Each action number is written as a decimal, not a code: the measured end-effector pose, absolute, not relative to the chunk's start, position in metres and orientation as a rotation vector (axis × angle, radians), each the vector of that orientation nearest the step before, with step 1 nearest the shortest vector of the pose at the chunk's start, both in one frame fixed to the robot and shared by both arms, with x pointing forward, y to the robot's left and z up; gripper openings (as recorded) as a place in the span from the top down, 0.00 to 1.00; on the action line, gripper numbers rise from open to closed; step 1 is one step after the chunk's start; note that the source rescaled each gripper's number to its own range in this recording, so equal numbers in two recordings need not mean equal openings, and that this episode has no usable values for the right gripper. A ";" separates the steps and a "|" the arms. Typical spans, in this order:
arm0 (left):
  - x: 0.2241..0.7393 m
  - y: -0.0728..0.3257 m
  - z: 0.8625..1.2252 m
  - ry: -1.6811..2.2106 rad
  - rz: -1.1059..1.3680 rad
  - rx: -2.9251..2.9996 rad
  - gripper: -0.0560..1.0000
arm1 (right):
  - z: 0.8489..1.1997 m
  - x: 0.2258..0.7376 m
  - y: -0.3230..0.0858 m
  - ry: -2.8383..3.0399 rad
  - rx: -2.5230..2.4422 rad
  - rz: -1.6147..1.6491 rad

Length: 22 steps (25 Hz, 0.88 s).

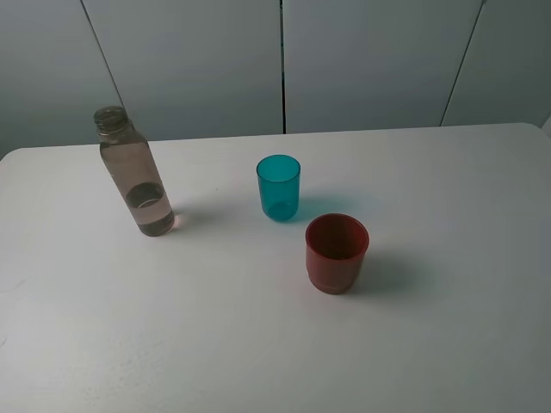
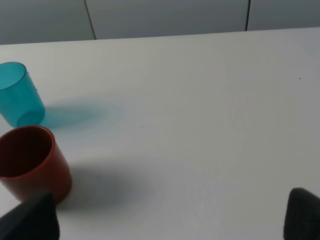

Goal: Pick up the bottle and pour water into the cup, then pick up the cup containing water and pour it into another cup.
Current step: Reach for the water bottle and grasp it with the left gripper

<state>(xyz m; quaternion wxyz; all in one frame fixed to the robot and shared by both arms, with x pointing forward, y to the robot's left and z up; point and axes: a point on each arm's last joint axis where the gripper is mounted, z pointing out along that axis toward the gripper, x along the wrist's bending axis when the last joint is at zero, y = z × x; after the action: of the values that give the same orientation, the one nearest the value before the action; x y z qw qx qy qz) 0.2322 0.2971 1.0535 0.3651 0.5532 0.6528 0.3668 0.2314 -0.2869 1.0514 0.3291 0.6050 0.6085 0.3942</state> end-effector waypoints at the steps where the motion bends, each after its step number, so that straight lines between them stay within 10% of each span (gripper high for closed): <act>1: 0.232 0.297 1.054 1.679 0.943 1.423 0.04 | 1.051 0.231 -0.287 1.592 1.583 1.032; 22: 0.232 0.293 1.067 1.585 0.954 1.350 0.04 | 1.051 0.231 -0.287 1.592 1.583 1.032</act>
<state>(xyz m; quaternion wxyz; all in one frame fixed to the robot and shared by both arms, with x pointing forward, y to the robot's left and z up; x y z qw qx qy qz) 0.2324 0.2930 1.0667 0.4131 0.5368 0.6302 0.3796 0.2314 -0.2869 1.0514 0.3291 0.6050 0.6085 0.3942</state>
